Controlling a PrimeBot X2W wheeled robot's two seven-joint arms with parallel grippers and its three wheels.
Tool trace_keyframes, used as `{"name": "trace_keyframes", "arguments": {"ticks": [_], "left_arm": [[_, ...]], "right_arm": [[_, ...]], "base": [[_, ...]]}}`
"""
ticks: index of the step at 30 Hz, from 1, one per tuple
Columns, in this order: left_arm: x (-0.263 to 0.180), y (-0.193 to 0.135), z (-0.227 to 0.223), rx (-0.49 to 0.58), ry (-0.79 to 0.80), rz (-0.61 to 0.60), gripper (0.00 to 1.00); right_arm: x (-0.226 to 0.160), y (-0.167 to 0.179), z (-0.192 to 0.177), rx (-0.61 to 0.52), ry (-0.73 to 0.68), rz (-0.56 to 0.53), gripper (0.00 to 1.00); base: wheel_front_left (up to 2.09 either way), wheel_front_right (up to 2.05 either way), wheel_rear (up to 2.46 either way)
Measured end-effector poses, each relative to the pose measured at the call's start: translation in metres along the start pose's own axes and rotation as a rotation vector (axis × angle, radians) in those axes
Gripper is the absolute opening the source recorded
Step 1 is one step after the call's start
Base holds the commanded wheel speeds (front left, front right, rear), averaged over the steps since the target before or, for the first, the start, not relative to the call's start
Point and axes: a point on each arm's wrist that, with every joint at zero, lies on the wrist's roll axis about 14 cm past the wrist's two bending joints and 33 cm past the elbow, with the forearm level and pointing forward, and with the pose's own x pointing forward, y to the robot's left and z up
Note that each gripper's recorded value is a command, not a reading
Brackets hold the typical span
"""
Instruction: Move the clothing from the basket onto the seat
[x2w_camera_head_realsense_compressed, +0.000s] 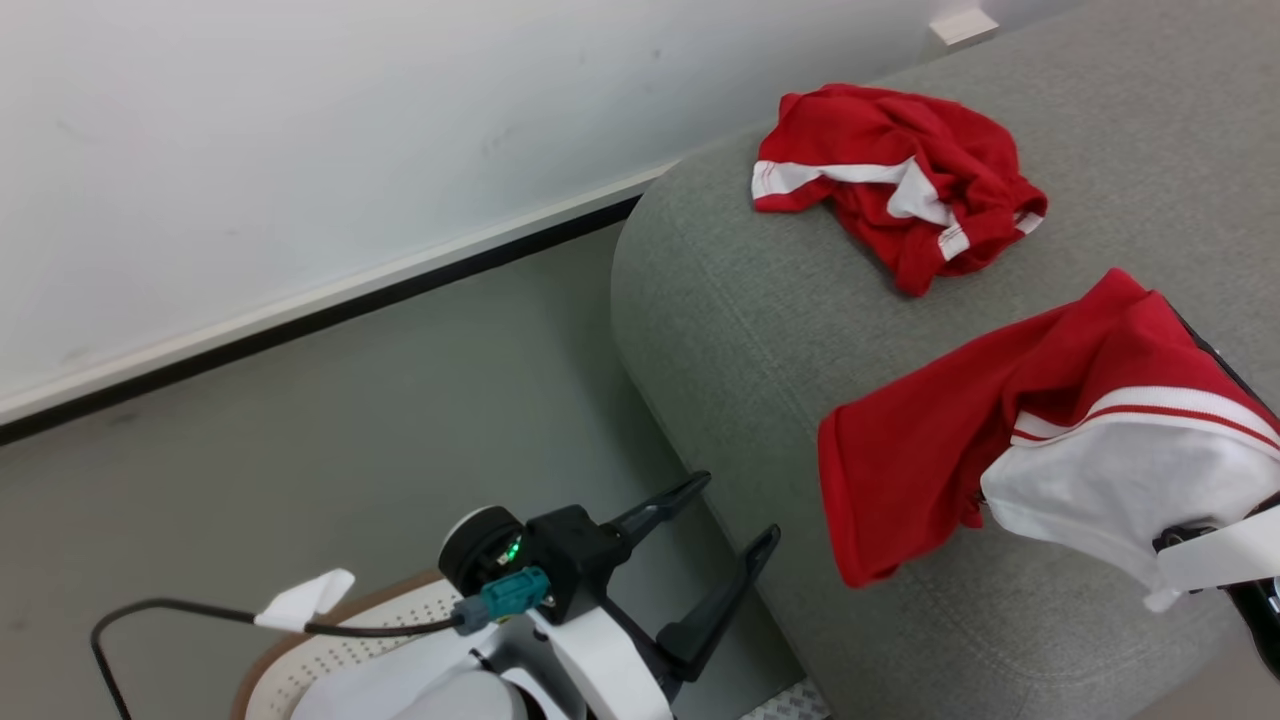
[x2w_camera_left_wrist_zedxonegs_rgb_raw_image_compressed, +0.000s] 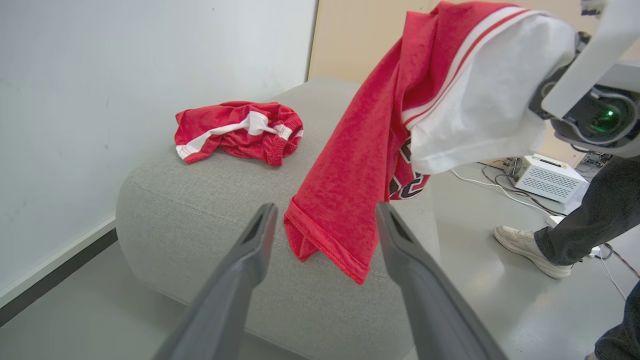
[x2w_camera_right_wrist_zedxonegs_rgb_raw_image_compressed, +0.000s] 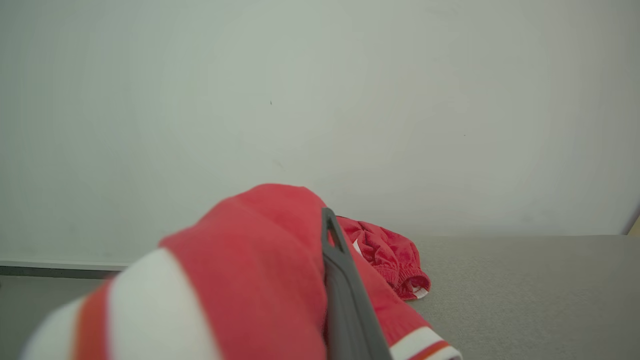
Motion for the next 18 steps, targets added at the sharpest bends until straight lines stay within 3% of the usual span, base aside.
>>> {"name": "trace_keyframes", "arguments": {"ticks": [5, 10, 18], "left_arm": [[-0.004, 0.017, -0.005, -0.008, 0.006, 0.021, 1.00], [-0.009, 0.047, -0.011, 0.003, 0.011, 0.040, 1.00], [-0.013, 0.114, -0.016, 0.039, -0.032, 0.075, 1.00]], "right_arm": [[0.019, 0.005, -0.006, 0.003, 0.006, 0.009, 0.00], [0.062, 0.014, -0.004, -0.014, -0.013, 0.029, 0.00], [0.164, -0.024, 0.050, -0.065, -0.202, -0.100, 0.00]], "base": [[0.00, 0.00, 0.00], [0.00, 0.00, 0.00], [0.00, 0.00, 0.00]]}}
